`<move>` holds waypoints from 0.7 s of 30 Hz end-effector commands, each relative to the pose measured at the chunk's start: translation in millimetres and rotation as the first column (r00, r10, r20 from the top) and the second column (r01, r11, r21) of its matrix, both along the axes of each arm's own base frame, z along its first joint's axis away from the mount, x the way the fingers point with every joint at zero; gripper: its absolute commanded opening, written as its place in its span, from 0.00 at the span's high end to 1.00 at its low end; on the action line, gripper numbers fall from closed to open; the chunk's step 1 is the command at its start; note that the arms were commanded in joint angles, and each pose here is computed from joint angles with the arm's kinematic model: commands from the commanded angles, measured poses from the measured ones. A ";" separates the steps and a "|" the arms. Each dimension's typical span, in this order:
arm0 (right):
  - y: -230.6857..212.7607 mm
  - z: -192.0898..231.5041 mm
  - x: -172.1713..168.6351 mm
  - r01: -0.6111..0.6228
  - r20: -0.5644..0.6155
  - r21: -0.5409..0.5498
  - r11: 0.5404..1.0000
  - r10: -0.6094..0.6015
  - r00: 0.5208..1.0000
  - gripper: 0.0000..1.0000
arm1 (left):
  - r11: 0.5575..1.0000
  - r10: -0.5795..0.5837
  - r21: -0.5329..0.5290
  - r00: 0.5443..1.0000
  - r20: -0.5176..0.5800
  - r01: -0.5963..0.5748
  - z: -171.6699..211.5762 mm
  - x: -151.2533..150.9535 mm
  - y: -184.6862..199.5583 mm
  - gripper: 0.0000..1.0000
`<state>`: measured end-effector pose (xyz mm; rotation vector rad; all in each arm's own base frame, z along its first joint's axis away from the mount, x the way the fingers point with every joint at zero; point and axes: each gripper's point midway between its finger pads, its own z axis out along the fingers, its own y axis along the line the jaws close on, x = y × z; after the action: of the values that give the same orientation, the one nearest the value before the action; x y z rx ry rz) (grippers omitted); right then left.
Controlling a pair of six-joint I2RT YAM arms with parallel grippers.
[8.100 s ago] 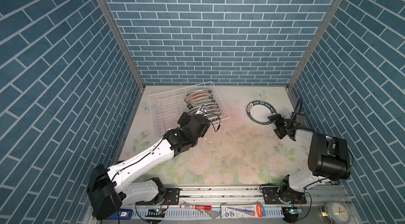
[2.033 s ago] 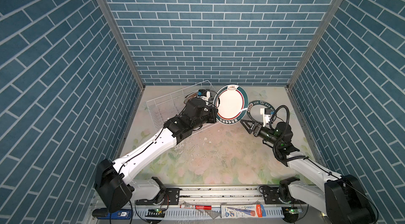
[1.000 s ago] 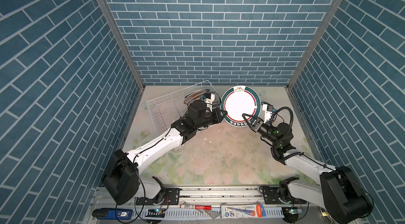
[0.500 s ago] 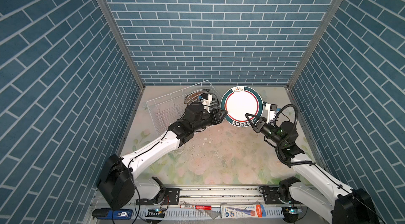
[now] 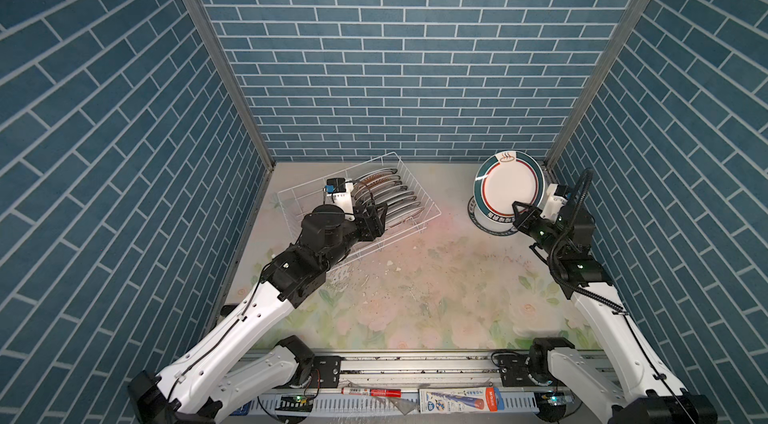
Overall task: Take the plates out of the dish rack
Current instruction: 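Release the plate with the left gripper while the right gripper carries it away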
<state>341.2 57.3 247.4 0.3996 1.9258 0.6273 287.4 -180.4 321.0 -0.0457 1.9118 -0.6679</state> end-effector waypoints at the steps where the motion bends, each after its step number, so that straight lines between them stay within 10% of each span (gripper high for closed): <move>1: -33.6 -4.1 11.0 0.155 -0.055 -0.035 0.987 -0.157 0.986 1.00 | 0.966 0.140 0.223 0.990 -0.015 -0.134 -31.3 5.7 35.4 0.19; 7: -61.6 -35.3 32.5 0.267 -0.164 0.031 0.963 -0.259 0.952 1.00 | 0.921 0.171 0.356 0.985 -0.008 -0.157 -54.1 19.9 38.8 0.09; 21: -66.3 -100.1 68.1 0.256 -0.371 0.293 0.921 -0.137 0.918 1.00 | 0.923 0.235 0.294 0.969 0.080 -0.248 -48.1 18.5 53.1 0.01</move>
<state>384.8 -15.1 112.7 1.0066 2.1695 0.6484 304.4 -136.2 262.2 -0.0233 1.9595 -0.2166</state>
